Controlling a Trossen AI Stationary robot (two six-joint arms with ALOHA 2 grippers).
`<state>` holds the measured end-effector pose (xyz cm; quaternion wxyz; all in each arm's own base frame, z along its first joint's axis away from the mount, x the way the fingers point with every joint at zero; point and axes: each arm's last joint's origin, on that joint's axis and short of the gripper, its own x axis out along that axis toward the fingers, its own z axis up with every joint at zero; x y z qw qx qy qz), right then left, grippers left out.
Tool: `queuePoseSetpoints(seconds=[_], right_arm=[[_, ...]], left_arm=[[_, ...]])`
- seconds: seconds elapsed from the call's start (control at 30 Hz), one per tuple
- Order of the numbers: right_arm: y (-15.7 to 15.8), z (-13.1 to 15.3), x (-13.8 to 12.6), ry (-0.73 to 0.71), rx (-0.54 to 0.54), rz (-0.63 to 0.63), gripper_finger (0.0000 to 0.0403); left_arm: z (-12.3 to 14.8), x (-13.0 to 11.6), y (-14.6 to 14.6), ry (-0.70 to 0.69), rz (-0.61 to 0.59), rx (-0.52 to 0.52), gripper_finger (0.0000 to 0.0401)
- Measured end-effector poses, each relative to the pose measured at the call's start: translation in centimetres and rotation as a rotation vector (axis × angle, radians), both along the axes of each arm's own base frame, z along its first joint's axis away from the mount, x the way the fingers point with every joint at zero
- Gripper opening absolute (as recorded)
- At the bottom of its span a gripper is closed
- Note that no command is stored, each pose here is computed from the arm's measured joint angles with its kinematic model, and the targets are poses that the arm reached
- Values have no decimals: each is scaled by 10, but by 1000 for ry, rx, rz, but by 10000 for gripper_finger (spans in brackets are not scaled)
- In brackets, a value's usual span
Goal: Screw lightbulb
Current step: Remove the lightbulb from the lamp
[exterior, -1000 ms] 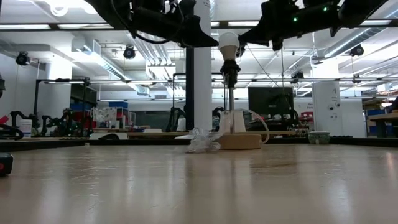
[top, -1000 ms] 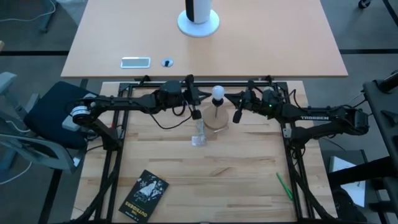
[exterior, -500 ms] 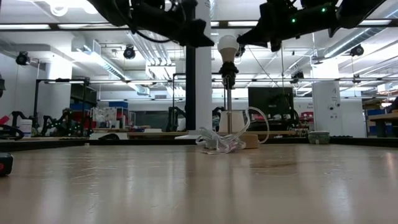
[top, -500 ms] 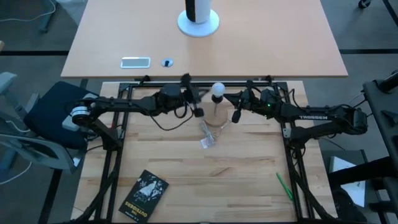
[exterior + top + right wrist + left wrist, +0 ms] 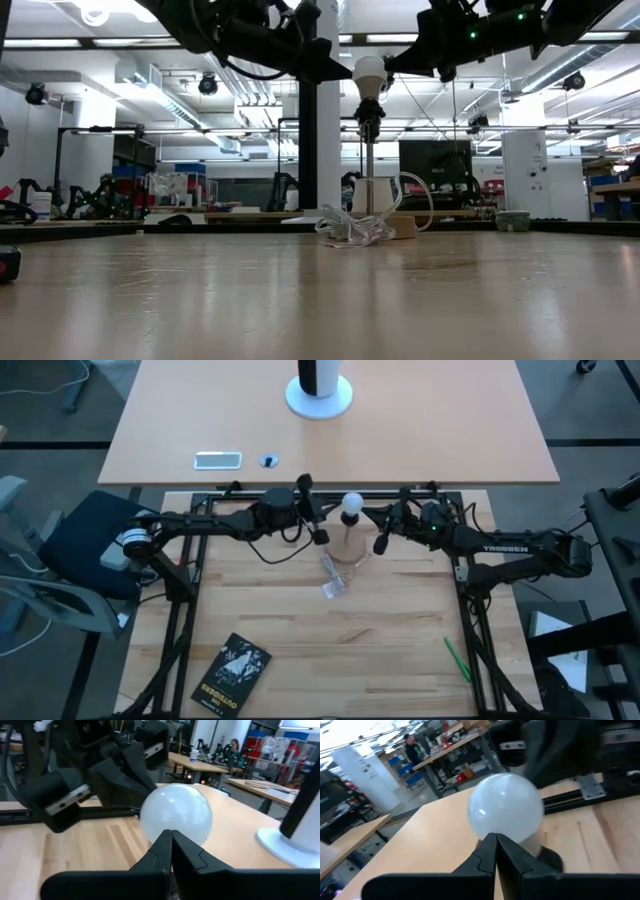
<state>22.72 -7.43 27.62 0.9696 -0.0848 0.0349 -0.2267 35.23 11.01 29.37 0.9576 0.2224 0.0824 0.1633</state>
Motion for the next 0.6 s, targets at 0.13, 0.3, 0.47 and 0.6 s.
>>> queuePoseSetpoints(seconds=[0.13, 0.3, 0.47, 0.6], right_arm=[[-4, 0, -1, 2, -2, -53, 0], [-3, -2, -1, 18, 9, -35, 0], [0, 4, -8, 4, 26, -21, 0], [3, 9, -12, -25, 39, 34, 0]], left_arm=[[0, 1, -4, 19, -90, -19, 0], [0, 1, -7, 27, -95, -33, 0], [5, -2, -3, 10, 20, -20, 0], [6, -3, 3, -7, 119, -4, 0]])
